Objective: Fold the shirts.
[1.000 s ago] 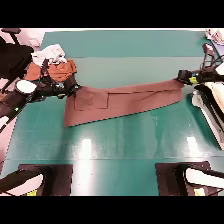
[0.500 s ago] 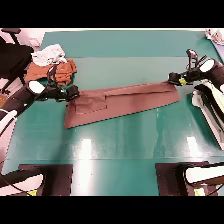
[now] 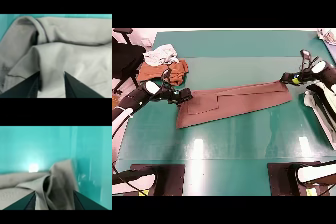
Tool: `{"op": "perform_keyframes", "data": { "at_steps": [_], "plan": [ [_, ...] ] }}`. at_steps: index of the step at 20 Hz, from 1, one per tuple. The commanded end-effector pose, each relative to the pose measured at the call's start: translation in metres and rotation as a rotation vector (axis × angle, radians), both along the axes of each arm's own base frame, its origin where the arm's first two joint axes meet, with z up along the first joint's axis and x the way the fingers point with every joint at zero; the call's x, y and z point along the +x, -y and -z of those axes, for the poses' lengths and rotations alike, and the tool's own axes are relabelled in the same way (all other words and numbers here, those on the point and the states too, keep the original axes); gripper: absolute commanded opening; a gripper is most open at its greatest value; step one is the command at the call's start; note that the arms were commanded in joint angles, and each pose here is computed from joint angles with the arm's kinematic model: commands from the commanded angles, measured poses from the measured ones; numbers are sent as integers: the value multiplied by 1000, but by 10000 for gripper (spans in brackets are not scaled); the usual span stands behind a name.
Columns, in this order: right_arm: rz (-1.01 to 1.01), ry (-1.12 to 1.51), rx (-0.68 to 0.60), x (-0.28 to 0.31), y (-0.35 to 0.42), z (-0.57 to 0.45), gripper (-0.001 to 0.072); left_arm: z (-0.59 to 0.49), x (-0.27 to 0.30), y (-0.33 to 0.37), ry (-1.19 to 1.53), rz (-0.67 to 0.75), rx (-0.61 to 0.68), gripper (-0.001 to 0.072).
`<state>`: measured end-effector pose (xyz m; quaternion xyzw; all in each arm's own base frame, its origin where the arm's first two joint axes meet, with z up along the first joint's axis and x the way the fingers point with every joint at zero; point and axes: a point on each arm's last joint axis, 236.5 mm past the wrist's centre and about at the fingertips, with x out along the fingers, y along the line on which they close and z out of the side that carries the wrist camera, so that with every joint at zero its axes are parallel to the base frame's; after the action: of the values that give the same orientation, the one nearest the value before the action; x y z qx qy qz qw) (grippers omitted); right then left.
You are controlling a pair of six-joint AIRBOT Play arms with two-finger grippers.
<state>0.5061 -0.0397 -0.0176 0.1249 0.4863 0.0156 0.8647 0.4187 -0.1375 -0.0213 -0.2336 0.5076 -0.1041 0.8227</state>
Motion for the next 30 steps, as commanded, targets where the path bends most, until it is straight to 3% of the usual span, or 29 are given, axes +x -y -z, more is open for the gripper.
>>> {"op": "perform_keyframes", "data": {
  "at_steps": [1,2,3,7,10,12,17,20,21,22,23,24,25,26,30],
  "plan": [
    [42,49,-25,-5,34,-25,528,-32,-5,5,36,32,-13,376],
    [67,39,-7,-10,44,-27,678,-46,-10,7,56,52,-17,375],
    [98,33,36,-14,50,-28,713,-59,-18,12,67,85,-30,374],
    [138,-27,290,-31,60,-12,714,-55,-57,30,-63,194,-81,346],
    [49,-153,560,-50,33,12,715,-53,-48,48,-54,227,-160,346],
    [-8,-195,664,-54,18,22,714,-46,-45,51,-69,227,-174,346],
    [-117,-264,702,-50,-20,47,714,-36,-37,64,-43,248,-152,344],
    [-191,-333,634,-59,-44,66,697,-24,-33,90,-7,279,-122,344],
    [-214,-355,585,-62,-47,73,655,-16,-34,97,-15,286,-118,344],
    [-229,-364,560,-65,-49,73,474,-9,-34,103,-28,296,-115,344],
    [-233,-362,558,-65,-51,69,229,-3,-34,108,-41,307,-114,344],
    [-237,-356,553,-65,-54,60,118,0,-32,113,-47,318,-113,344],
    [-232,-336,545,-64,-54,47,38,1,-30,118,-45,329,-112,251],
    [-233,-307,531,-64,-56,30,22,-2,-28,125,-27,352,-110,220],
    [-201,-241,510,-81,-85,-40,21,-18,-14,145,71,357,-103,219]
  ]
}}
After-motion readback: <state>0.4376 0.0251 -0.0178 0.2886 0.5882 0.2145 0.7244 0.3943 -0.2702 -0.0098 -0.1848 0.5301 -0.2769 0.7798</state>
